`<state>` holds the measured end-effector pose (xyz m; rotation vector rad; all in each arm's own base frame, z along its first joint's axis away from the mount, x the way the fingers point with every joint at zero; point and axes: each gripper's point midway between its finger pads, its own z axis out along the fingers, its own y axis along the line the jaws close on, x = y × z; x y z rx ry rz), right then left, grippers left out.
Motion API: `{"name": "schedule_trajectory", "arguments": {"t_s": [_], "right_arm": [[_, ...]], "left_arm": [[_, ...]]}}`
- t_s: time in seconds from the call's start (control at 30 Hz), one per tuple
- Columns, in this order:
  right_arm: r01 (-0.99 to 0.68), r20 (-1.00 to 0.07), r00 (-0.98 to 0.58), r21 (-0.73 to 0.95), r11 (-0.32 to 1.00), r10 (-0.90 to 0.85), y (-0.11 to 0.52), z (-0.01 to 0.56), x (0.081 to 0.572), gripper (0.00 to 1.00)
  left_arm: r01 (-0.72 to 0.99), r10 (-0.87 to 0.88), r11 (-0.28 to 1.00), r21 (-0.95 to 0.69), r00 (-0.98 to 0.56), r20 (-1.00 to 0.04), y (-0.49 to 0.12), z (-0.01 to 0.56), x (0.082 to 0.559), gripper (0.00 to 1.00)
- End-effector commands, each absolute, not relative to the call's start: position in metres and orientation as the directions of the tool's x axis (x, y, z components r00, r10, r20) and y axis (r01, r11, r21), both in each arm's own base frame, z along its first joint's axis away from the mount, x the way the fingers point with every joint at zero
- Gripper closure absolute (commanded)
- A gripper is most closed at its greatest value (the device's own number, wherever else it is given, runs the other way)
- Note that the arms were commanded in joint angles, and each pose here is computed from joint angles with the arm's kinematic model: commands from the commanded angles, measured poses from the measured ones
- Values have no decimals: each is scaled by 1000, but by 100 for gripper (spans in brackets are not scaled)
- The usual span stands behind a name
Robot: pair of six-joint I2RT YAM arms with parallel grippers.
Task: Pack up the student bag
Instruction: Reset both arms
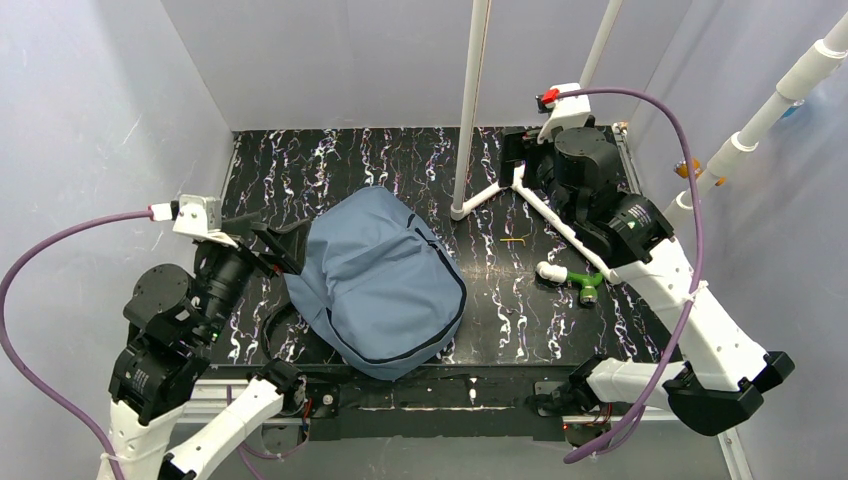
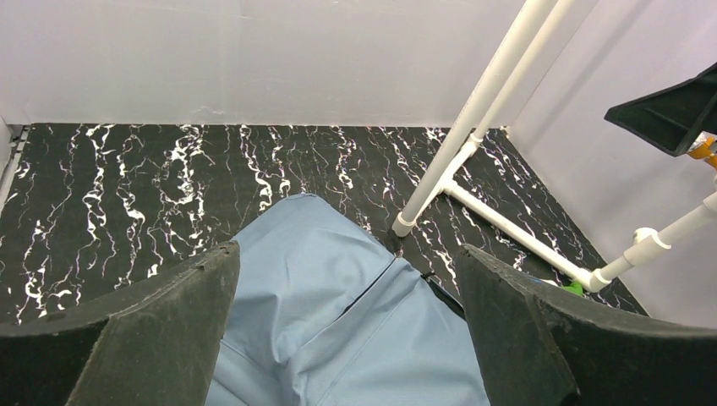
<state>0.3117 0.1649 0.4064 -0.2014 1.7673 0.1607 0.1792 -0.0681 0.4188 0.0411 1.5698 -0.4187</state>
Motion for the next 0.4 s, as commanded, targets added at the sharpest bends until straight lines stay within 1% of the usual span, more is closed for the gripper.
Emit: {"name": "schedule_trajectory", "arguments": {"t_s": [0.0,0.17,0.27,0.37], "right_arm": [[-162,-993,-117,50,985,31,142,448,300,2],[-129,-992,-92,94,987,82,124,456,285,2],[-150,-993,-76,99,984,89,122,451,279,2],[-154,-991,-48,127,980,122,118,459,272,2]], "left_arm": [[275,-236,933,-231,-17,-972,-61,430,175,2],[256,-218,943,-212,-4,-976,-59,434,179,2],[259,-205,945,-199,-3,-979,-60,438,181,2],[263,-203,944,-197,-6,-979,-62,438,182,2]]}}
